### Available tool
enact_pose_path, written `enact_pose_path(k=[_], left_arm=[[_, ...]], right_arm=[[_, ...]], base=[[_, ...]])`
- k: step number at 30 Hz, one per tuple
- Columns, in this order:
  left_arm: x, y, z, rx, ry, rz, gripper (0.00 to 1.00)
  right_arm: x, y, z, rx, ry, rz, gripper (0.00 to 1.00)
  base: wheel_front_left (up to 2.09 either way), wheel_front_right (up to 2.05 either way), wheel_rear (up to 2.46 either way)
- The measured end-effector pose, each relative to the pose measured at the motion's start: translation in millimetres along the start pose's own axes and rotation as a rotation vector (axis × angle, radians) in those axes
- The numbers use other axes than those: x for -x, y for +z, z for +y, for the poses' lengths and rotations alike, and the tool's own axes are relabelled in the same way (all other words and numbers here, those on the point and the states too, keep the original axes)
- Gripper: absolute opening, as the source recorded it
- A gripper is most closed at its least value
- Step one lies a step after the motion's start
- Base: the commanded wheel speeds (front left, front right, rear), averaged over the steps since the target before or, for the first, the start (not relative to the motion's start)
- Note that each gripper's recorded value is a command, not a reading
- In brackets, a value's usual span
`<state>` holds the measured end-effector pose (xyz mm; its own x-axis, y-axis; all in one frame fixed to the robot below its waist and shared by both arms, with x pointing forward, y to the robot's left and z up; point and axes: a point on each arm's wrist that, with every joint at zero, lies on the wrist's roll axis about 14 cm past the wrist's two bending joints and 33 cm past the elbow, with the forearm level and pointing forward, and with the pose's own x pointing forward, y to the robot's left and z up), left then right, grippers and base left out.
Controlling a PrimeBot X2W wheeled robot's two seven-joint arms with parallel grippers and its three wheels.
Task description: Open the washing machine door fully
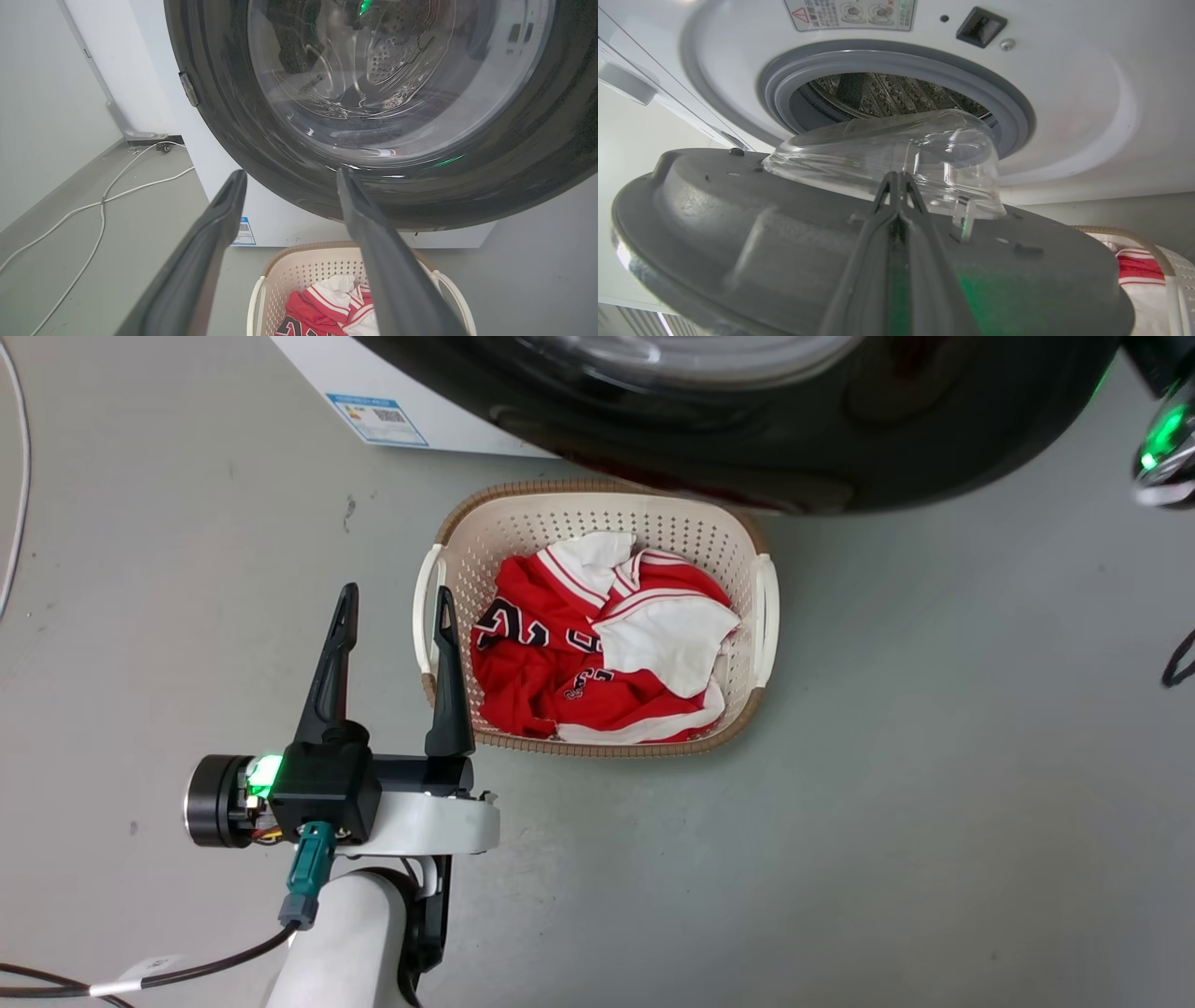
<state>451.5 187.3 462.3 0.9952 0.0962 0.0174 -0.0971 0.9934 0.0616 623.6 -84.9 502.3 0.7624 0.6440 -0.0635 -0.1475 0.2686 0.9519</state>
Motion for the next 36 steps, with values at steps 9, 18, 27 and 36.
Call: enact_pose_path(k=[9, 18, 27, 36], left_arm=[[9.9, 11.7, 3.1, 0.002, 0.005, -0.019, 1.00], [30.4, 25.1, 13.8, -0.003, 0.033, -0.037, 1.00], [46.4, 36.7, 18.0, -0.002, 0.038, -0.059, 1.00], [60.3, 47.2, 19.6, 0.005, 0.040, -0.081, 1.00]], right_arm=[[18.6, -54.4, 14.1, -0.014, 0.035, 0.134, 0.00], [51.7, -108.4, 45.6, -0.034, 0.119, 0.225, 0.00], [81.1, -165.9, 71.2, -0.052, 0.174, 0.331, 0.00], [96.2, -220.6, 85.1, -0.113, 0.195, 0.419, 0.00]], base=[[0.00, 0.00, 0.00], [0.00, 0.00, 0.00], [0.00, 0.00, 0.00], [0.00, 0.00, 0.00]])
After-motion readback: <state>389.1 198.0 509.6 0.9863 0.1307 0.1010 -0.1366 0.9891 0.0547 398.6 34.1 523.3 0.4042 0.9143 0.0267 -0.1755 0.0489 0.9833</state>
